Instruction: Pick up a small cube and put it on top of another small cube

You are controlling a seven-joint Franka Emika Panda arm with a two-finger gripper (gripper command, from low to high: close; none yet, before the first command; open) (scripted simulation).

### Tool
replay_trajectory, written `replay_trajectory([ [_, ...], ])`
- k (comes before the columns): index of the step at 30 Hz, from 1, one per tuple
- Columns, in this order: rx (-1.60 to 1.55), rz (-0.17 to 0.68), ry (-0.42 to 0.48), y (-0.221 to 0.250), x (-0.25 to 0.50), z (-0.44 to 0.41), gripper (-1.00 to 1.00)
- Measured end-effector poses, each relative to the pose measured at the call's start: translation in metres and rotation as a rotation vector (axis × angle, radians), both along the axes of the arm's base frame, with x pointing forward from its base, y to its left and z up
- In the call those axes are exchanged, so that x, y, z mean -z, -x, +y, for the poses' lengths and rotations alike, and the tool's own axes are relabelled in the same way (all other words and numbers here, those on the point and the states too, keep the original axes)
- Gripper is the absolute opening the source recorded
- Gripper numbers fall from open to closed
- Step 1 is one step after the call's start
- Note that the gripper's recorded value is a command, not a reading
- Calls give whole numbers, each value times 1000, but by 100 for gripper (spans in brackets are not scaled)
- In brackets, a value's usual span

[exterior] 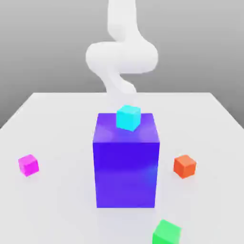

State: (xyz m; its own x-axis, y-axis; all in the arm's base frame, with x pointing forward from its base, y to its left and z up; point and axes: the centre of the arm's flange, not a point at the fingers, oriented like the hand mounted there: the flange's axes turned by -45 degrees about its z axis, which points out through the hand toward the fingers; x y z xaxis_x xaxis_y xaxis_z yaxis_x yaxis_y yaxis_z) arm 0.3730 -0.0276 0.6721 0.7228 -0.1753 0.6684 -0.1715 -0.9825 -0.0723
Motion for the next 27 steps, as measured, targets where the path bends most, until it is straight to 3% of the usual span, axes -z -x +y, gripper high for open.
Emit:
replay_trajectory([
  [6,406,122,-169,-37,102,-83,0],
  [12,816,211,-336,-30,206,-168,0],
  [19,1306,284,-533,25,325,-248,0],
  [27,1899,327,-768,135,448,-296,0],
])
